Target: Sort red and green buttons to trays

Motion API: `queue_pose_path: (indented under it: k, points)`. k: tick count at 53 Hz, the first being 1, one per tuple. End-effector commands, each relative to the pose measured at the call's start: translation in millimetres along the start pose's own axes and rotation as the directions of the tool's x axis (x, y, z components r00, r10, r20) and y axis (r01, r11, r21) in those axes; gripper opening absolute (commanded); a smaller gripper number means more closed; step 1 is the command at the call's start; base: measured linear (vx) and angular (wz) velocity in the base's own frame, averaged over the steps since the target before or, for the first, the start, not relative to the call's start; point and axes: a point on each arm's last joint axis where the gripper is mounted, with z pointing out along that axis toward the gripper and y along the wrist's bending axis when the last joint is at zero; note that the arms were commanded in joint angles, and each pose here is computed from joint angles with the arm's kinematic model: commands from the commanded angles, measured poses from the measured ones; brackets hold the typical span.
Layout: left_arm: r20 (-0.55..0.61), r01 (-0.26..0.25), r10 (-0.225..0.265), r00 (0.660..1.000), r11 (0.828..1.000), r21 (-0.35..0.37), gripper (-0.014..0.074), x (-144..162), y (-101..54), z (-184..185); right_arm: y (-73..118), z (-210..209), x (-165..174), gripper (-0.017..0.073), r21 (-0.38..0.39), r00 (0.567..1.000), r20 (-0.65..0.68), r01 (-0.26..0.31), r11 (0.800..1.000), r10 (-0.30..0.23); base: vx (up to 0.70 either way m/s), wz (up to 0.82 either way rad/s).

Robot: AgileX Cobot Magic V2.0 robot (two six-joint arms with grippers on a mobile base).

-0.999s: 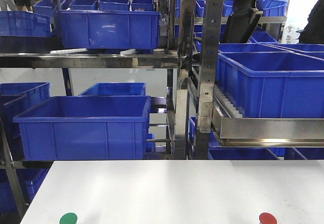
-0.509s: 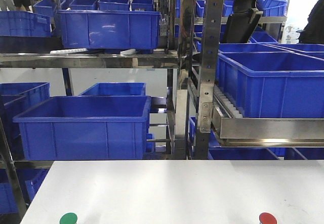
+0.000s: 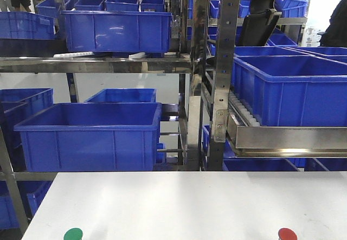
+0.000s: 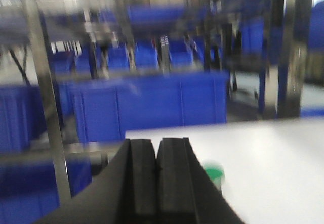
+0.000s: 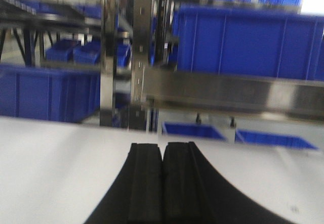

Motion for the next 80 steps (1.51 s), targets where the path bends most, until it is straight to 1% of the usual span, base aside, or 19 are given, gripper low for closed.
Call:
queue_pose_path:
  k: [1,4,8,11,15,18,22,27,33,43,46,53,55,61,67,70,75,78,80]
  points:
    - [0.276,0.137,-0.126,0.953,0.990,-0.021,-0.0006,-31,5.2,-5,-1.7,-5,-33,-0.0010,0.011,0.980,0.198,0.001,1.000,-0.003,0.00,0.00]
    - [0.314,0.196,-0.184,0.932,0.980,-0.008,-0.0006,-44,6.0,-7,-2.7,-8,-55,-0.0010,0.013,0.969,0.248,0.003,1.000,-0.006,0.00,0.00]
    - [0.319,0.192,-0.184,0.930,0.981,0.004,-0.0006,-64,4.8,-7,-4.3,-13,-88,-0.0010,0.016,0.953,0.304,0.004,1.000,-0.009,0.00,0.00]
    - [0.291,0.169,-0.163,0.943,0.986,0.005,-0.0006,-80,3.3,-1,-5.7,-14,-117,-0.0010,0.018,0.943,0.334,0.003,1.000,-0.009,0.00,-0.01]
    - [0.244,0.107,-0.104,0.964,0.994,-0.002,-0.0006,-107,1.3,13,-7.5,-3,-154,-0.0010,0.020,0.938,0.346,0.007,1.000,-0.014,0.00,0.00]
    - [0.193,0.077,-0.074,0.978,0.997,-0.007,-0.0006,-128,0.3,34,-8.5,12,-176,-0.0010,0.019,0.944,0.330,0.011,1.000,-0.017,0.00,0.00]
    - [0.121,0.043,-0.041,0.992,0.999,-0.013,-0.0006,-144,-0.6,67,-9.4,41,-195,-0.0010,0.017,0.958,0.285,0.015,1.000,-0.019,0.00,0.00]
    - [0.071,0.036,-0.035,0.997,0.999,-0.017,-0.0006,-159,-1.1,106,-9.7,74,-204,-0.0010,0.013,0.974,0.225,0.014,1.000,-0.016,0.00,0.00]
    - [0.014,0.035,-0.035,0.999,0.999,-0.019,-0.0006,-165,-1.6,146,-9.3,114,-197,-0.0010,0.008,0.991,0.136,0.016,1.000,-0.017,0.00,0.00]
    - [-0.035,0.031,-0.031,0.999,0.999,-0.019,0.0035,-164,-2.0,177,-8.6,145,-182,0.0018,0.004,0.997,0.080,0.002,1.000,-0.002,0.00,0.00]
    - [-0.040,0.030,-0.031,0.999,0.999,-0.019,0.0071,-164,-2.1,179,-8.5,147,-179,0.0057,0.004,0.998,0.068,0.000,1.000,-0.001,0.00,0.00]
    - [-0.041,0.030,-0.031,0.999,0.999,-0.019,0.0222,-163,-2.1,180,-8.5,148,-178,0.0225,0.003,0.998,0.058,0.002,1.000,-0.002,0.00,0.00]
    - [-0.042,0.030,-0.031,0.999,0.999,-0.019,0.0282,-163,-2.1,180,-8.4,148,-178,0.0289,0.002,0.999,0.050,0.002,1.000,-0.002,0.00,0.00]
    - [-0.049,0.034,-0.035,0.998,0.999,-0.019,0.0436,-163,-2.1,179,-8.4,148,-177,0.0544,0.002,0.999,0.044,0.000,1.000,0.000,0.00,0.00]
    - [-0.046,0.034,-0.035,0.998,0.999,-0.019,0.0538,-163,-2.1,180,-8.4,148,-178,0.0715,0.003,0.999,0.055,0.000,1.000,0.000,0.00,0.00]
    - [-0.040,0.034,-0.034,0.999,0.999,-0.020,0.0562,-164,-2.0,180,-8.6,148,-179,0.0728,0.003,0.998,0.065,-0.006,1.000,0.005,0.00,0.00]
    - [-0.035,0.038,-0.038,0.999,0.999,-0.021,0.0569,-164,-1.9,180,-8.8,147,-179,0.0722,0.002,0.995,0.069,-0.076,0.997,0.075,0.00,0.00]
    - [-0.035,0.037,-0.038,0.999,0.999,-0.021,0.0566,-164,-1.9,180,-8.7,148,-178,0.0711,0.002,0.995,0.070,-0.071,0.997,0.070,0.00,0.00]
    - [-0.036,0.038,-0.038,0.999,0.999,-0.021,0.0566,-164,-1.9,180,-8.1,151,-172,0.0702,0.001,0.997,0.067,-0.042,0.999,0.042,0.00,0.00]
